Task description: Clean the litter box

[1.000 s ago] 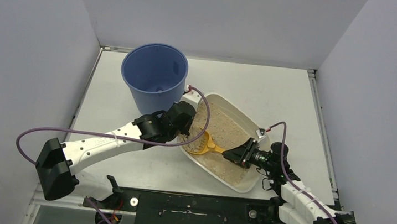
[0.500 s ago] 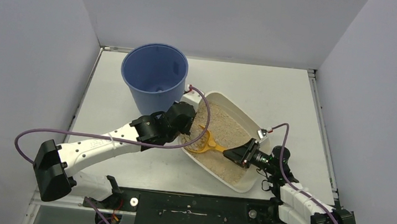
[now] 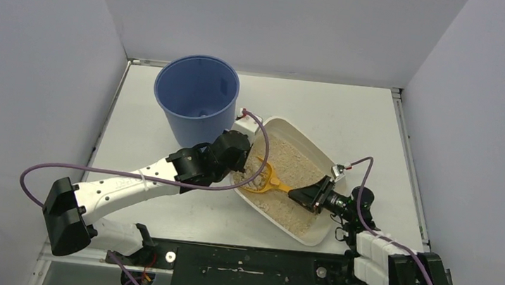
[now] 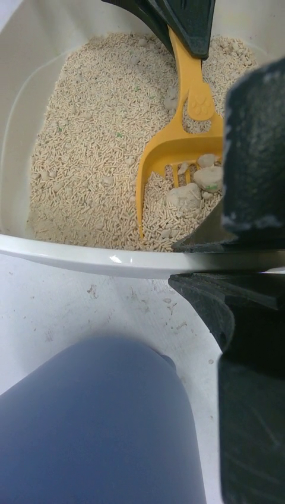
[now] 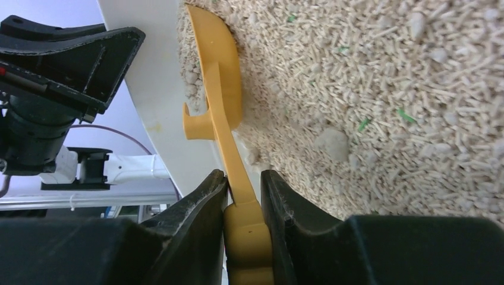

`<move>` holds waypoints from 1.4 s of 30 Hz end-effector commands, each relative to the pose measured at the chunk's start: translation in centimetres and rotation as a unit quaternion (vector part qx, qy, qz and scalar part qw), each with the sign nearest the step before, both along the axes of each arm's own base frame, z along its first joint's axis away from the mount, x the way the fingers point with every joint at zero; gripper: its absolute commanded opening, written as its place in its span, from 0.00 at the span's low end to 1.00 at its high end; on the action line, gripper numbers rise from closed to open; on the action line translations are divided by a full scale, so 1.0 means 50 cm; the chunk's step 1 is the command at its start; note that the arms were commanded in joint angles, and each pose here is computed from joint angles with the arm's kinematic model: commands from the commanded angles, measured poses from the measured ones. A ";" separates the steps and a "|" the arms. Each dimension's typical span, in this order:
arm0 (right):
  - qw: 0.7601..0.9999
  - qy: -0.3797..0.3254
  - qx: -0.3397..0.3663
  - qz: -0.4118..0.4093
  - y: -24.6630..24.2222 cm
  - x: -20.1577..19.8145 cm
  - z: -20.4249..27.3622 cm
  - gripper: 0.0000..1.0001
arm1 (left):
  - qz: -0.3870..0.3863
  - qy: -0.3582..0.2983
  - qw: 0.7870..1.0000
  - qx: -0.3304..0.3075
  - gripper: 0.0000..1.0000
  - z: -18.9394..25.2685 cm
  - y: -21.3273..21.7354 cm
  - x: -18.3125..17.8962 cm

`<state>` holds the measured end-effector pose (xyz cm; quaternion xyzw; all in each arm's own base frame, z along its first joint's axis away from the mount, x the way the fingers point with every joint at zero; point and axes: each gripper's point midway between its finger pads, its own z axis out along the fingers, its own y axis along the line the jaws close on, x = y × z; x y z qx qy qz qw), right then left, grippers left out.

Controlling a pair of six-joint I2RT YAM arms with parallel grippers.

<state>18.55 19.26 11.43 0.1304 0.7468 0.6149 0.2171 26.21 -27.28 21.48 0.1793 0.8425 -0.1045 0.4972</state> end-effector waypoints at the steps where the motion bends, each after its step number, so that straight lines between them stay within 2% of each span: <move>1: 0.998 0.003 0.013 -0.064 -0.020 0.027 -0.014 0.00 | -0.048 -0.079 0.976 -0.195 0.00 0.224 -0.108 -0.008; 9: 0.995 0.026 0.026 -0.089 -0.063 0.029 -0.025 0.00 | 0.003 -0.081 0.981 -0.175 0.00 0.193 -0.080 0.014; 20: 0.992 -0.003 0.051 -0.115 -0.101 0.030 0.014 0.00 | 0.062 -0.086 0.982 -0.159 0.00 0.173 -0.030 0.058; 23: 0.993 -0.018 0.060 -0.096 -0.097 0.024 0.035 0.00 | 0.076 -0.078 0.980 -0.167 0.00 0.162 -0.017 0.076; 25: 0.991 -0.022 0.070 -0.114 -0.104 0.025 0.041 0.00 | 0.081 -0.073 0.979 -0.171 0.00 0.154 -0.012 0.086; 28: 0.993 -0.050 0.075 -0.078 -0.083 0.012 0.071 0.00 | 0.083 -0.065 0.980 -0.172 0.00 0.142 -0.010 0.098; 31: 0.989 -0.044 0.090 -0.109 -0.099 0.015 0.073 0.00 | 0.084 -0.064 0.980 -0.171 0.00 0.134 -0.011 0.103; 33: 0.990 -0.063 0.095 -0.081 -0.083 0.002 0.092 0.00 | 0.083 -0.061 0.980 -0.170 0.00 0.125 -0.015 0.106; 36: 0.989 -0.050 0.093 -0.104 -0.102 0.007 0.077 0.00 | 0.081 -0.055 0.980 -0.172 0.00 0.112 -0.020 0.106; 39: 0.991 -0.058 0.088 -0.085 -0.098 -0.004 0.080 0.00 | 0.083 -0.054 0.980 -0.172 0.00 0.105 -0.019 0.108; 42: 0.987 -0.052 0.102 -0.116 -0.113 0.002 0.081 0.00 | 0.083 -0.052 0.980 -0.172 0.00 0.100 -0.019 0.108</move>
